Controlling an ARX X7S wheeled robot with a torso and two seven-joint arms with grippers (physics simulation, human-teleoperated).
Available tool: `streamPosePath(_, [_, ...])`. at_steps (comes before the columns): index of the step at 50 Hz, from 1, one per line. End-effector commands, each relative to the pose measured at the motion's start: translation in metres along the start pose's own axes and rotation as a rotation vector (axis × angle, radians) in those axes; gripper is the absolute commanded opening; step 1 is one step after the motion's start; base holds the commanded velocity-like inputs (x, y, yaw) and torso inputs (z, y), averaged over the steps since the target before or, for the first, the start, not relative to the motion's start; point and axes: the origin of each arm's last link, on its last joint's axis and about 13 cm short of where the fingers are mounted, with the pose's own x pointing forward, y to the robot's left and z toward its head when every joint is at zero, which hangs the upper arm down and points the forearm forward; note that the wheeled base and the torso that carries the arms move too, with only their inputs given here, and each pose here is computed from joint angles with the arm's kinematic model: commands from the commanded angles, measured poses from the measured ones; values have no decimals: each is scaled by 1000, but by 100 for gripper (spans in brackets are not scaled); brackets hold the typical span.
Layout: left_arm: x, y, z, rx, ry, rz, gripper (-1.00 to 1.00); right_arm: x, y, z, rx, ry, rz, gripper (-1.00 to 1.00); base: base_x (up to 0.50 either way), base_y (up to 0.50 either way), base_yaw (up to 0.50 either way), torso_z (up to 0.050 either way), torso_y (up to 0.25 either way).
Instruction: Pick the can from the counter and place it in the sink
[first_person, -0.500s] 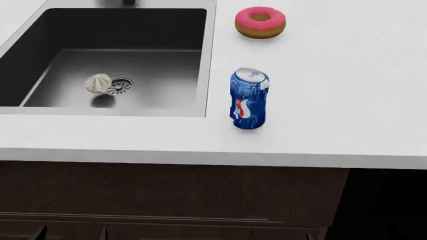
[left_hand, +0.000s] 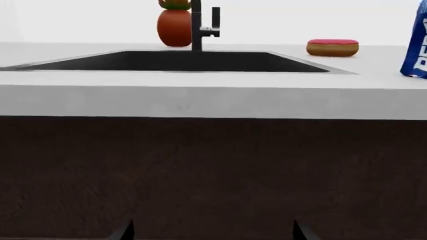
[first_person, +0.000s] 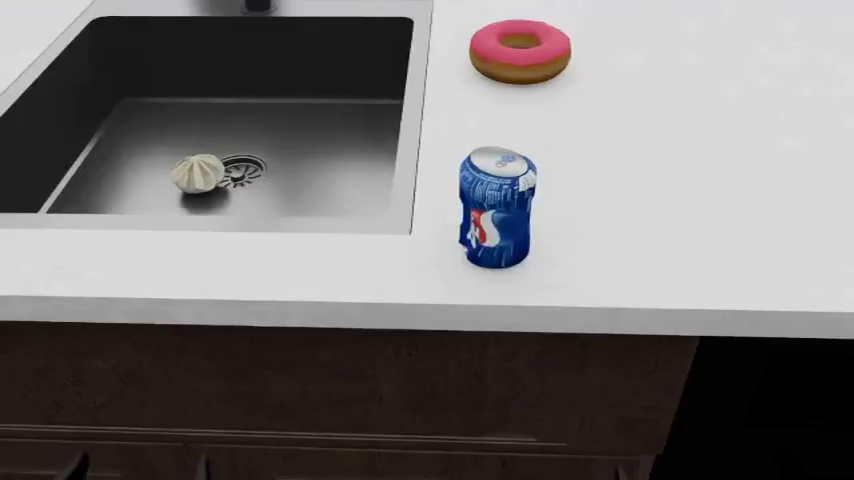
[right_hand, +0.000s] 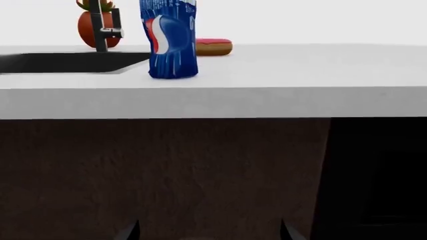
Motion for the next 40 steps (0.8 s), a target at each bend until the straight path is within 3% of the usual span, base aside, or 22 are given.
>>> streamPosePath(1, [0,2,11,22,3,71,100,-6,1,13,-11,-25,1,100,0,0,0,0,0])
streamPosePath(3, [0,3,23,-11,-16,69,100,-8,1,22,-18,-42,10,100,0,0,0,0,0])
streamPosePath(7, [1,14,58,30,-25,126,100,-13,-3,53,-35,-86,-6,100,0,0,0,0,0])
streamPosePath(11, [4,26,82,-3,-33,160,100,-10,-5,75,-63,-109,0,100,0,0,0,0,0])
streamPosePath(14, [5,41,104,-17,-42,253,100,-5,-7,93,-73,-119,10,100,0,0,0,0,0])
streamPosePath(15, [5,47,112,52,-56,295,100,-2,-9,98,-69,-123,3,100,0,0,0,0,0])
streamPosePath(22, [-5,80,163,89,-113,449,100,12,-14,130,-87,-141,-5,100,0,0,0,0,0])
streamPosePath(23, [-6,85,169,63,-126,487,100,15,-14,136,-97,-145,-16,100,0,0,0,0,0])
streamPosePath(29, [-1,95,186,53,-71,537,100,30,-14,169,-105,-149,6,100,0,0,0,0,0])
streamPosePath(35, [0,98,197,61,-107,640,100,37,-17,188,-116,-161,5,100,0,0,0,0,0])
streamPosePath(40, [2,98,197,76,-103,639,100,37,-15,202,-98,-177,47,100,0,0,0,0,0])
